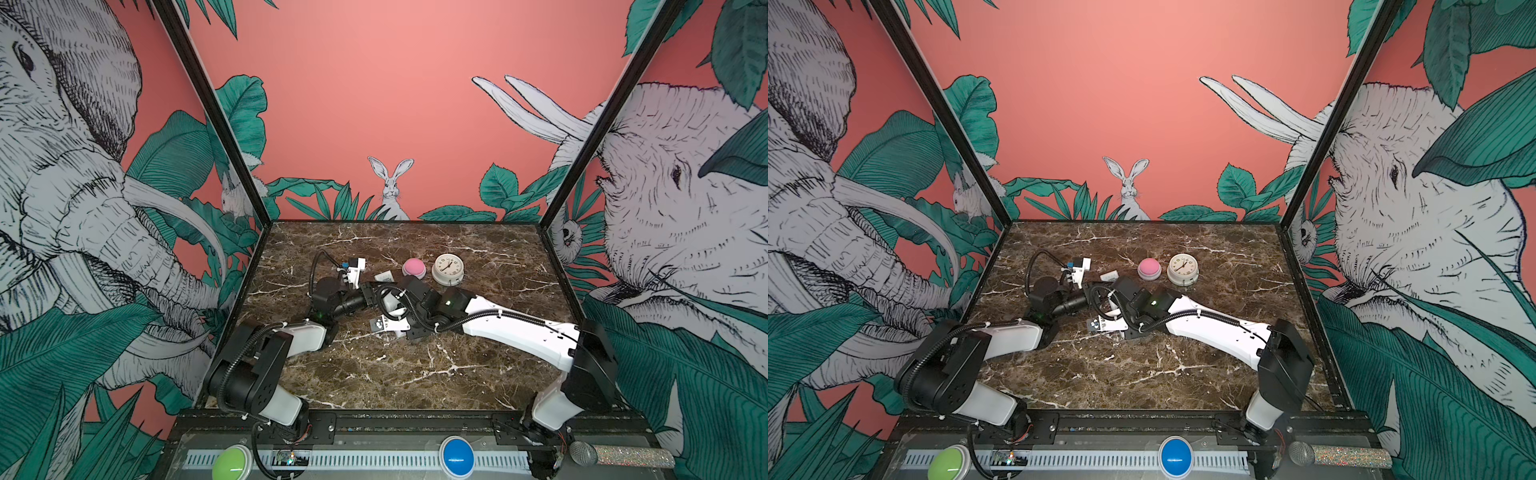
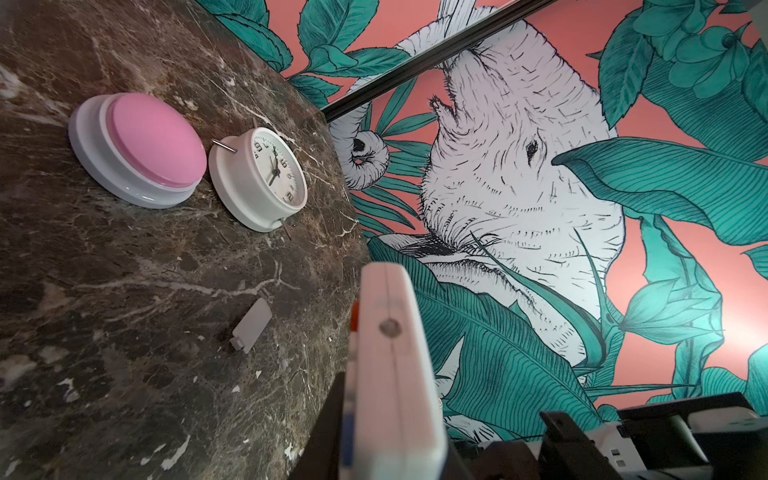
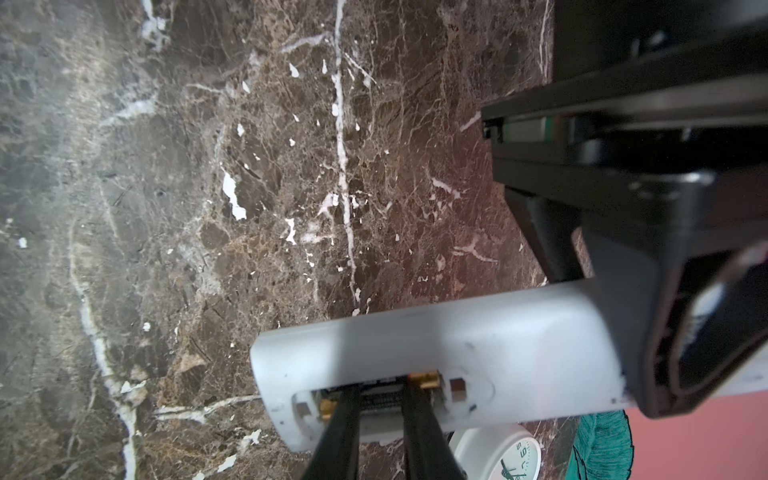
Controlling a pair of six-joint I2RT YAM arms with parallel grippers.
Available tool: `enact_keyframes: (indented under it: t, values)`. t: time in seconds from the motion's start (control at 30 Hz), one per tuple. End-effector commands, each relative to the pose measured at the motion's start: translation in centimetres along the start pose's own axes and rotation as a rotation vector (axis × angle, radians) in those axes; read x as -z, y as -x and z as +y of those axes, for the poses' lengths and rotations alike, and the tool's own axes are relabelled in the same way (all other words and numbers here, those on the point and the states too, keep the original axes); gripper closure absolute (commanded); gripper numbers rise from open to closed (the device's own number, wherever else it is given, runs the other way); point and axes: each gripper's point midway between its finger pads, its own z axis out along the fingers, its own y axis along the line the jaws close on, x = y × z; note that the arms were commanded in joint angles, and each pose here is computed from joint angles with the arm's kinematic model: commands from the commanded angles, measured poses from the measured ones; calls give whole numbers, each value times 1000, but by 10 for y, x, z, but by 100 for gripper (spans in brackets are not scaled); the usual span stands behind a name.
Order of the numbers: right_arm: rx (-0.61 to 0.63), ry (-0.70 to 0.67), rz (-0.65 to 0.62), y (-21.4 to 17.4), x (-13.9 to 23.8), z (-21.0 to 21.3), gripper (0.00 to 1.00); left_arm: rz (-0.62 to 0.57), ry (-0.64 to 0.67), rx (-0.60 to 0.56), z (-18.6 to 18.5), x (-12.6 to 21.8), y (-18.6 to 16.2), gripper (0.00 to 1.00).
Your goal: Load the batteries into the remote control
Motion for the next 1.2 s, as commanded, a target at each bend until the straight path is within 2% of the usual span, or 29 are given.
enact_keyframes:
  t: [0.0, 0.47, 0.63, 0.7, 0.87, 1.17]
  values:
    - [-15, -125, -38, 13, -10, -31, 80, 145, -235, -63, -77, 2, -19, 100]
    - [-27, -125, -55, 13, -5, -29, 80, 143, -228, -60, -76, 2, -19, 100]
    - [-61, -95, -81, 14, 4, -22, 78, 124, -187, -47, -66, 1, -19, 100]
    - [-88, -102, -109, 16, 20, -23, 77, 107, -164, -40, -60, 1, -17, 100]
    - [-140, -67, -132, 10, 33, -4, 72, 75, -131, -15, -46, 1, -12, 100]
    - [-232, -100, -184, 10, 63, -6, 61, 66, -105, 11, -31, -3, -8, 100]
